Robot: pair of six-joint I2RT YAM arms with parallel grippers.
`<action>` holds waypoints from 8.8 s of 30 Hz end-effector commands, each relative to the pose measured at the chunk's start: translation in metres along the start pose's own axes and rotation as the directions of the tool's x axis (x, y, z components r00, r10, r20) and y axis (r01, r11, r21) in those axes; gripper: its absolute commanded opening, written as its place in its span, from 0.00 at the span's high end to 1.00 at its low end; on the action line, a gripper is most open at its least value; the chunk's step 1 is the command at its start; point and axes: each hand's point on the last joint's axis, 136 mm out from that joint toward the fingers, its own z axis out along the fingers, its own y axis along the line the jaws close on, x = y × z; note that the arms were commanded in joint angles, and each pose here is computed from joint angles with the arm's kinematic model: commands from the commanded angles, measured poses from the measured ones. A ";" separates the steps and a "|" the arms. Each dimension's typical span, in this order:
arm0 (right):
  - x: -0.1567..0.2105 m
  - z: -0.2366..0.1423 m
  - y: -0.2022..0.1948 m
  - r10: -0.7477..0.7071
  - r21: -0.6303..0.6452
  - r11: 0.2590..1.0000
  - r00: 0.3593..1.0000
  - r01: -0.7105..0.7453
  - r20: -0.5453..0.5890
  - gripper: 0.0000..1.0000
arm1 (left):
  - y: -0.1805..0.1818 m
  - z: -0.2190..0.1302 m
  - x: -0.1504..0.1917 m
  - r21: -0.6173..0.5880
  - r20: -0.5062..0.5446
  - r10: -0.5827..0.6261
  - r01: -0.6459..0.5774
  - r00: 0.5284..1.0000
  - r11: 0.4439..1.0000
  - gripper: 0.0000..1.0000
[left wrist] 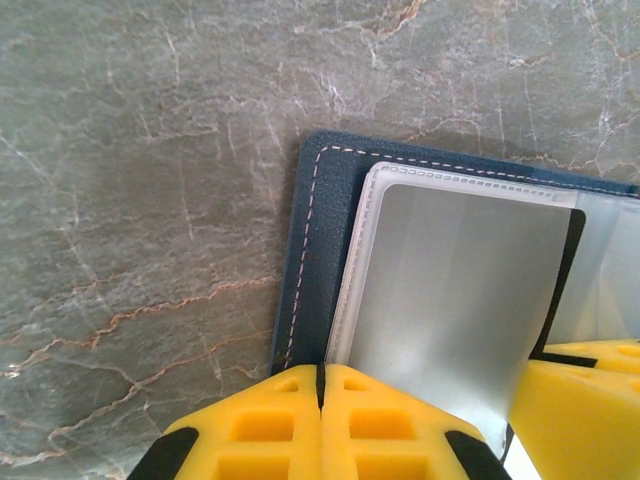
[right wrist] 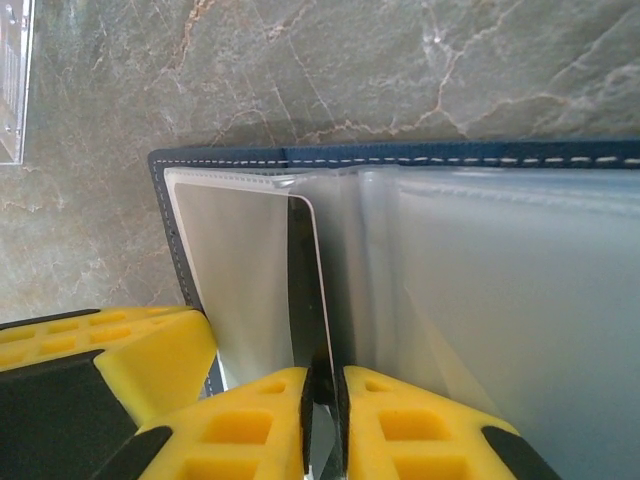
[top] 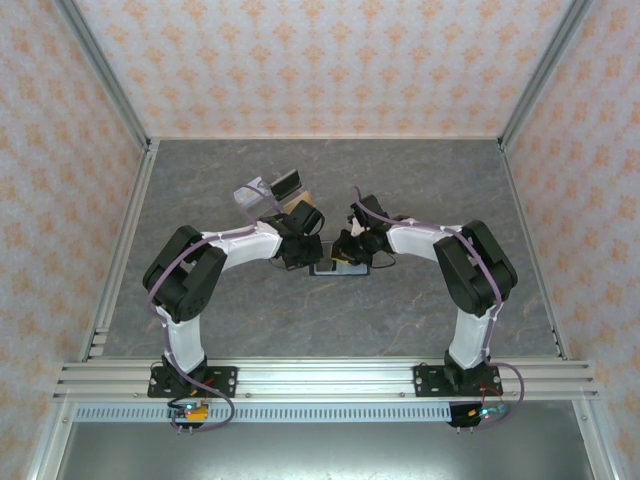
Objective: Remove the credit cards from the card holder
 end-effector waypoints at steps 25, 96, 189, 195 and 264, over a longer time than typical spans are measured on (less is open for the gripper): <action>-0.015 -0.029 -0.008 0.048 -0.056 0.998 0.989 -0.040 0.139 1.00 | -0.011 -0.035 -0.014 -0.003 0.071 0.053 -0.053 0.996 0.999 0.84; -0.037 -0.156 0.120 -0.059 -0.508 0.813 0.909 0.284 0.412 1.00 | -0.089 -0.156 -0.052 0.636 0.151 -0.087 -0.029 0.985 0.771 0.29; -0.062 -0.138 0.048 0.099 -0.400 0.914 0.917 0.069 0.386 0.01 | -0.004 -0.120 -0.210 -0.188 0.201 0.892 -0.877 0.406 0.442 1.00; -0.067 -0.135 0.048 0.119 -0.405 0.913 0.916 0.051 0.384 0.00 | 0.004 -0.108 -0.217 -0.196 0.165 0.898 -0.879 0.407 0.435 1.00; -0.022 -0.062 -0.026 0.066 0.109 0.990 0.980 -0.087 0.186 0.41 | -0.034 -0.043 -0.049 0.127 0.079 0.193 -0.202 0.978 0.971 0.58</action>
